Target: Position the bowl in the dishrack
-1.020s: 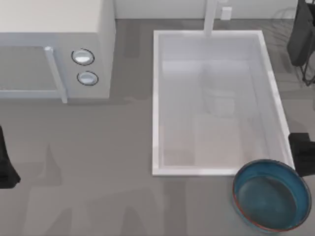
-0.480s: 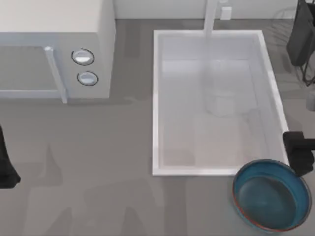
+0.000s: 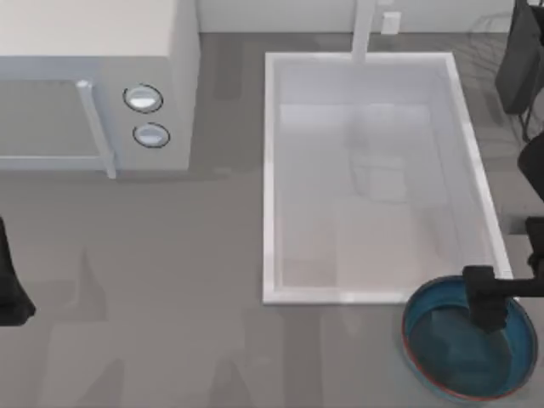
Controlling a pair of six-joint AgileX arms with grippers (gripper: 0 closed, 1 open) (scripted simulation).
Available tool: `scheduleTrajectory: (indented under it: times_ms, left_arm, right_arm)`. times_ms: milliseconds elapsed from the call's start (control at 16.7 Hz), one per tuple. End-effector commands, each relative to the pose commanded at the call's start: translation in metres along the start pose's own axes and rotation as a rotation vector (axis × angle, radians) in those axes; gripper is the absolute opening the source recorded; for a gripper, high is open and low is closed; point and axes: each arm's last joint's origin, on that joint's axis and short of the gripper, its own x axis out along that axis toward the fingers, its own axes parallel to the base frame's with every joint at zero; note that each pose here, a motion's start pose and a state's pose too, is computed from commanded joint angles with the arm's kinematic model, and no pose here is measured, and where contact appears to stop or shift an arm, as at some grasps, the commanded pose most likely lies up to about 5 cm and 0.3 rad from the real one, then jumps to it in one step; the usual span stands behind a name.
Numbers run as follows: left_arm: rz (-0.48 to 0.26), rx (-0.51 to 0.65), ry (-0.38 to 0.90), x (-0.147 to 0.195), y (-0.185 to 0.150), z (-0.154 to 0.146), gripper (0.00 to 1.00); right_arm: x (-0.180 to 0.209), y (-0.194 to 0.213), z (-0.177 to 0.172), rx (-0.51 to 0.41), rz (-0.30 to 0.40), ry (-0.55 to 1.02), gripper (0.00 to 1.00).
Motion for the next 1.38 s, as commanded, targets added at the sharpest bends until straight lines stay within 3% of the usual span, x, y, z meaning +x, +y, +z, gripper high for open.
scheduleTrajectory:
  times_ms: [420,1200,1380]
  left_arm:
    - [0.000,0.000,0.000,0.000,0.000,0.000,1.00]
    - [0.000,0.000,0.000,0.000,0.000,0.000,1.00]
    - [0.000,0.000,0.000,0.000,0.000,0.000,1.00]
  right_arm:
    - [0.024,-0.002,-0.005,0.000,-0.004,0.012,1.00]
    - [0.024,-0.002,-0.005,0.000,-0.004,0.012,0.02]
    - [0.024,-0.002,-0.005,0.000,-0.004,0.012,0.00]
